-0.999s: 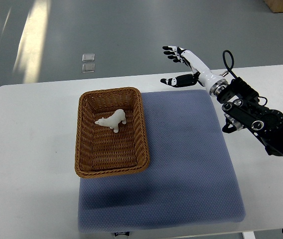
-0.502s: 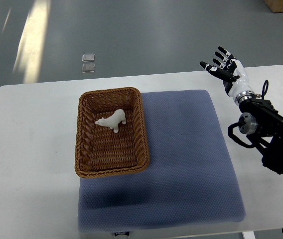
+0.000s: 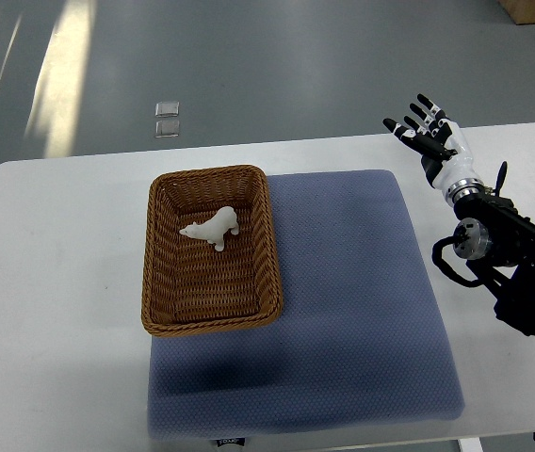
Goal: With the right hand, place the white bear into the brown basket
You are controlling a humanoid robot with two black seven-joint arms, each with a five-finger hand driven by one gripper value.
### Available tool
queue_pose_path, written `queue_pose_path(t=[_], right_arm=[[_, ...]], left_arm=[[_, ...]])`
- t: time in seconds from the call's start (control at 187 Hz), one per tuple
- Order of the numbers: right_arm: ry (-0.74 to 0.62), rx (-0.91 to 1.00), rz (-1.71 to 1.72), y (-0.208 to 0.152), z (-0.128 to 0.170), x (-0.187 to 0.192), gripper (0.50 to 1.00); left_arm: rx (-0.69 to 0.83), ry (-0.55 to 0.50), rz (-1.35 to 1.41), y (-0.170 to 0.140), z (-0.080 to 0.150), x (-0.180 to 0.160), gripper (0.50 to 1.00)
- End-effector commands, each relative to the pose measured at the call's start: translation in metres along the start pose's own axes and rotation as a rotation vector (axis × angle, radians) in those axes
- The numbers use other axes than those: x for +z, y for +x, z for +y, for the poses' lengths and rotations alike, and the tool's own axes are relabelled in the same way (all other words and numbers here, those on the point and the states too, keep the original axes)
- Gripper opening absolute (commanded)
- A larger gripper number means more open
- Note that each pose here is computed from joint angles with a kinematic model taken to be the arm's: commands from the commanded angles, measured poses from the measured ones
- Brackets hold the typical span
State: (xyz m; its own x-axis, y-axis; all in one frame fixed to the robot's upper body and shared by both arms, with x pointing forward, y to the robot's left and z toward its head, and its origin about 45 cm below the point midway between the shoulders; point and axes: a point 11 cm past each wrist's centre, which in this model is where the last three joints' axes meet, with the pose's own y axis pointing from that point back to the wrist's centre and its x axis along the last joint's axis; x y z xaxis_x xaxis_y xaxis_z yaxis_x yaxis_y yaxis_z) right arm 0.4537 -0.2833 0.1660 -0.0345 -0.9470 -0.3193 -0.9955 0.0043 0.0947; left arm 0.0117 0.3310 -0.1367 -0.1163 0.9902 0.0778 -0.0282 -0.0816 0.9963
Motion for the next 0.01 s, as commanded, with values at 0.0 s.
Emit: queue_pose_path(t=[0.0], right_arm=[[-0.007, -0.023, -0.014, -0.0011, 0.0027, 0.0048, 0.924]], left_arm=[[-0.002, 0.000, 0.000, -0.0006, 0.0000, -0.0002, 1.000]])
